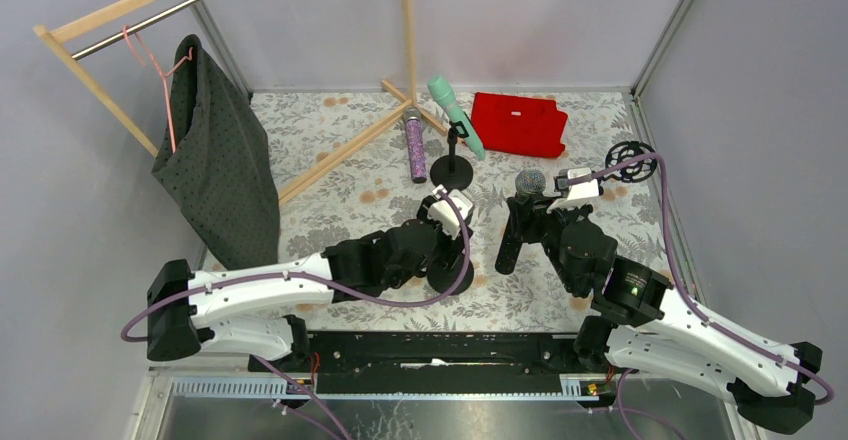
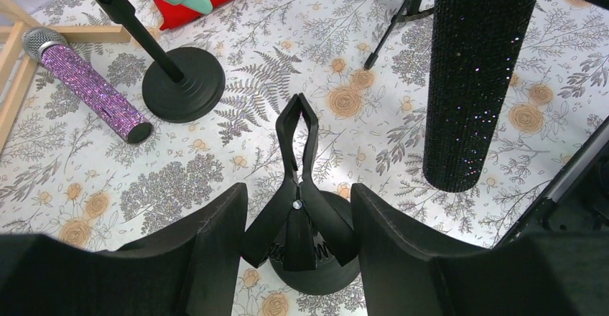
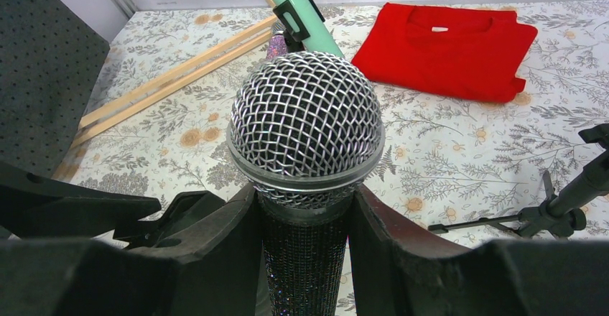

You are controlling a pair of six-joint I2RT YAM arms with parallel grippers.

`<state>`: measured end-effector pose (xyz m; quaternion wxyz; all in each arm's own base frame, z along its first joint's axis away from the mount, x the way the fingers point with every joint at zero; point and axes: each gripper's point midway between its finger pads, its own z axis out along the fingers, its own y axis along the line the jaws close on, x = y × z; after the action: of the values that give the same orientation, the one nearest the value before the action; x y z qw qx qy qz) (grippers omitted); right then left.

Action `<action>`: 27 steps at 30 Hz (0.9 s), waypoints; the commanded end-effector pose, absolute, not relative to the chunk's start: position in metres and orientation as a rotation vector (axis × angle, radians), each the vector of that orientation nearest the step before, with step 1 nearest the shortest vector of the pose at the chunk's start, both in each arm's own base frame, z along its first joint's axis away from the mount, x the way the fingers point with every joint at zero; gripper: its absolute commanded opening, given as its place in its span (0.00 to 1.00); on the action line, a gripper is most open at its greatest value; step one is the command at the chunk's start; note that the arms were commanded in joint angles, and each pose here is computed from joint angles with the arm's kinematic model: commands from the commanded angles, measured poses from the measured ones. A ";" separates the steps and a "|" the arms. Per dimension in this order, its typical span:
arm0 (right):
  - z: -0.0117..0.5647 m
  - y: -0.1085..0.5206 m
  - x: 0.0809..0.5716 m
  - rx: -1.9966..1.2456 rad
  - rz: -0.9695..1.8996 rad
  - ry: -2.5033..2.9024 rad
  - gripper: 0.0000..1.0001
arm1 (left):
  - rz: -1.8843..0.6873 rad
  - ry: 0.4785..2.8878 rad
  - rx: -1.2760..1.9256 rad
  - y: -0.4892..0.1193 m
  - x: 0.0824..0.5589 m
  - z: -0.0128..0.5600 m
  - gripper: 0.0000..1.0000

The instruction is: Attach the microphones to the stand

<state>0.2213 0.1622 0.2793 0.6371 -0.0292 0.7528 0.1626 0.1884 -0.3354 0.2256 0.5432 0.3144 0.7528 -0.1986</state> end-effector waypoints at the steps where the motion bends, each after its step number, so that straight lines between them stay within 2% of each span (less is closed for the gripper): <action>1: 0.294 0.165 0.223 -0.015 0.426 1.678 0.00 | -0.498 1.767 0.723 -0.341 0.189 0.246 0.55; 4: 0.293 0.165 0.223 -0.014 0.422 1.680 0.00 | -0.510 1.768 0.734 -0.339 0.186 0.245 0.48; 8: 0.292 0.164 0.223 -0.015 0.414 1.679 0.00 | -0.505 1.769 0.756 -0.332 0.182 0.241 0.33; 15: 0.294 0.165 0.223 -0.045 0.403 1.672 0.00 | -0.505 1.712 0.898 -0.322 0.170 0.240 0.33; 19: 0.299 0.168 0.221 -0.108 0.411 1.647 0.00 | -0.551 1.628 1.020 -0.321 0.156 0.244 0.37; 24: 0.316 0.191 0.208 -0.302 0.521 1.500 0.00 | -0.595 1.532 1.118 -0.320 0.143 0.249 0.37; 27: 0.323 0.214 0.191 -0.535 0.575 1.312 0.00 | -0.632 1.475 1.161 -0.321 0.135 0.250 0.37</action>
<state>0.2114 0.1821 0.2832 0.6603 -0.1264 0.7132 0.1984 0.1483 -0.3131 0.2290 0.5238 0.4541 0.6825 -0.2317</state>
